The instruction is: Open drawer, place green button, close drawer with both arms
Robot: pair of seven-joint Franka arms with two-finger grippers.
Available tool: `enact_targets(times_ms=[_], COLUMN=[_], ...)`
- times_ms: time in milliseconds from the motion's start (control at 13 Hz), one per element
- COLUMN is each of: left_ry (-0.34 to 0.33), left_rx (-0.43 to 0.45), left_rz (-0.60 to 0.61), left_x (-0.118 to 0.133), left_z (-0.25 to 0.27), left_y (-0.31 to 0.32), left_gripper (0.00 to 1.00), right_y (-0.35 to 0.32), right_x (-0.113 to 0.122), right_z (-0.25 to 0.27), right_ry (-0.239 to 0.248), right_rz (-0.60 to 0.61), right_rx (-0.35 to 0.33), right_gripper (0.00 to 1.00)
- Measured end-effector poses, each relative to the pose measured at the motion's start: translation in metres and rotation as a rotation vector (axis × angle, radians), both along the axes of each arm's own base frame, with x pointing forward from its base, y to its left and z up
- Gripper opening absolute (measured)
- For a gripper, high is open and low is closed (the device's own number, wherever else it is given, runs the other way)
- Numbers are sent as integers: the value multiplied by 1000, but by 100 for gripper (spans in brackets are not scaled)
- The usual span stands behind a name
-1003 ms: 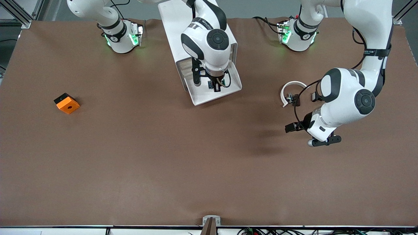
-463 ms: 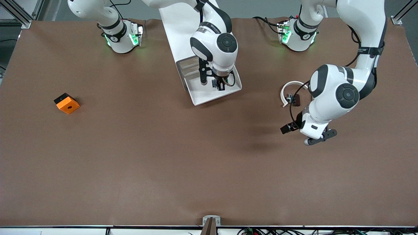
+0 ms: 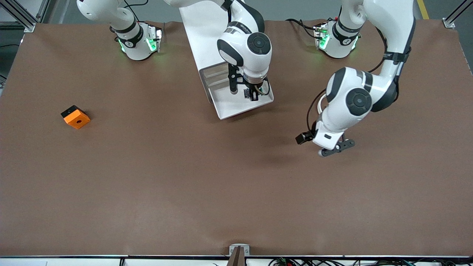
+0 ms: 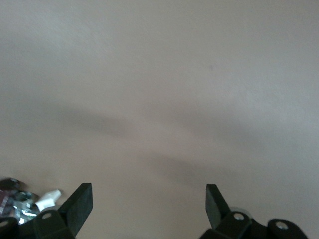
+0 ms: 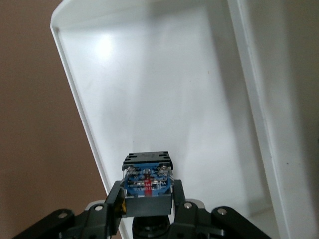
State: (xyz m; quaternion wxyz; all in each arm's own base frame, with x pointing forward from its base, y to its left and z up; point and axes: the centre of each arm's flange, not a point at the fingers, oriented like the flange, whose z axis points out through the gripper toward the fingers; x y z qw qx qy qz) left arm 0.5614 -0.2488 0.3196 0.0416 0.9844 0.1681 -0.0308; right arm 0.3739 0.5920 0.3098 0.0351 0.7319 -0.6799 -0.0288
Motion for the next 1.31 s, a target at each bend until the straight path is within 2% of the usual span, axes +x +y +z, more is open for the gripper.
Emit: enact_targets(times_ms=[231,1003,1080,1311], left_ry=[4,7,4,1], left_rx=[2,6,5,4], left_rz=[-11,18,18,18], left_x=[-8,5,6,7], left_z=[-1,-13,-12,-10], left_y=[-16,-3,-3,-4], left_gripper=[100,100,100,100], right_y=[6,23,23,22], right_x=[-6,-27,-27,-25], right_z=[-11,-29,-29,-28], right_ry=[-2,-13,-13,-16], right_rz=[10,44,44,45], right_rx=[1,13,12,11], right_gripper=[43,43,48,78])
